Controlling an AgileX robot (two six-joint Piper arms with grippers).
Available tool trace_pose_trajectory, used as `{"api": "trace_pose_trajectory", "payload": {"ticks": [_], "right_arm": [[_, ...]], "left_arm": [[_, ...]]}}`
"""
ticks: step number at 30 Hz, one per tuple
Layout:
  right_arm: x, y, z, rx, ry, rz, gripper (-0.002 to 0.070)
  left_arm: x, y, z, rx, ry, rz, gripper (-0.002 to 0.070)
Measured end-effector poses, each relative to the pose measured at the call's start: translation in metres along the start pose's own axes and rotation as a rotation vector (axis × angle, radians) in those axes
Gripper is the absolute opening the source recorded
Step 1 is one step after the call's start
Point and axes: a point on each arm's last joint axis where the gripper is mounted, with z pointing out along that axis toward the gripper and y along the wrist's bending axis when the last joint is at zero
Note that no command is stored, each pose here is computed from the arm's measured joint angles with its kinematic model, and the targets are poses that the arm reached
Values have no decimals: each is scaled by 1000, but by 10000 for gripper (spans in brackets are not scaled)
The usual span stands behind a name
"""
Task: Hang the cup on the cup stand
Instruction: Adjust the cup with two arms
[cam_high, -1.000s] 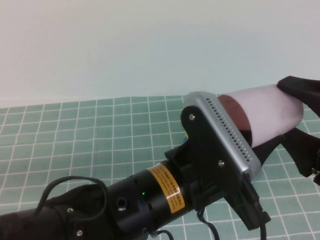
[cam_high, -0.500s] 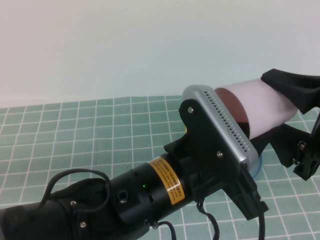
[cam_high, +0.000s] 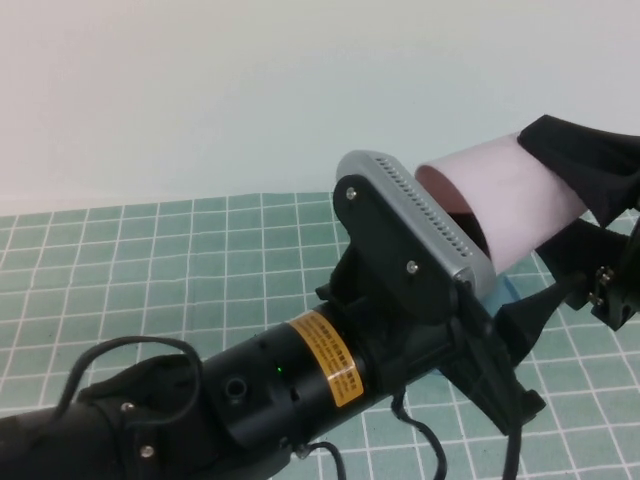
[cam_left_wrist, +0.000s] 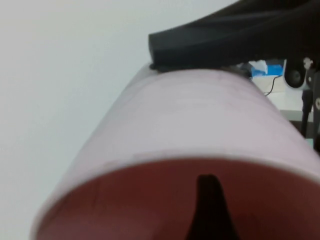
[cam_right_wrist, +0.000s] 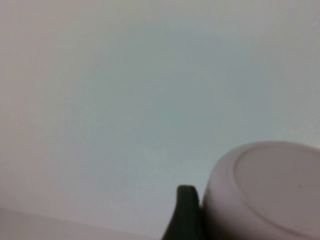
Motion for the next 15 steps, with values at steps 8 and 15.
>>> {"api": "trace_pose_trajectory", "payload": {"ticks": [8,15], "right_arm": [[-3,4,0,-39,-30,-106,570],[-7,23,-2,-186,-105,-325,569]], "left_arm": [[-11,0,-18,-9,88,11,424],[-9,2,-36,-30,259,26,347]]}}
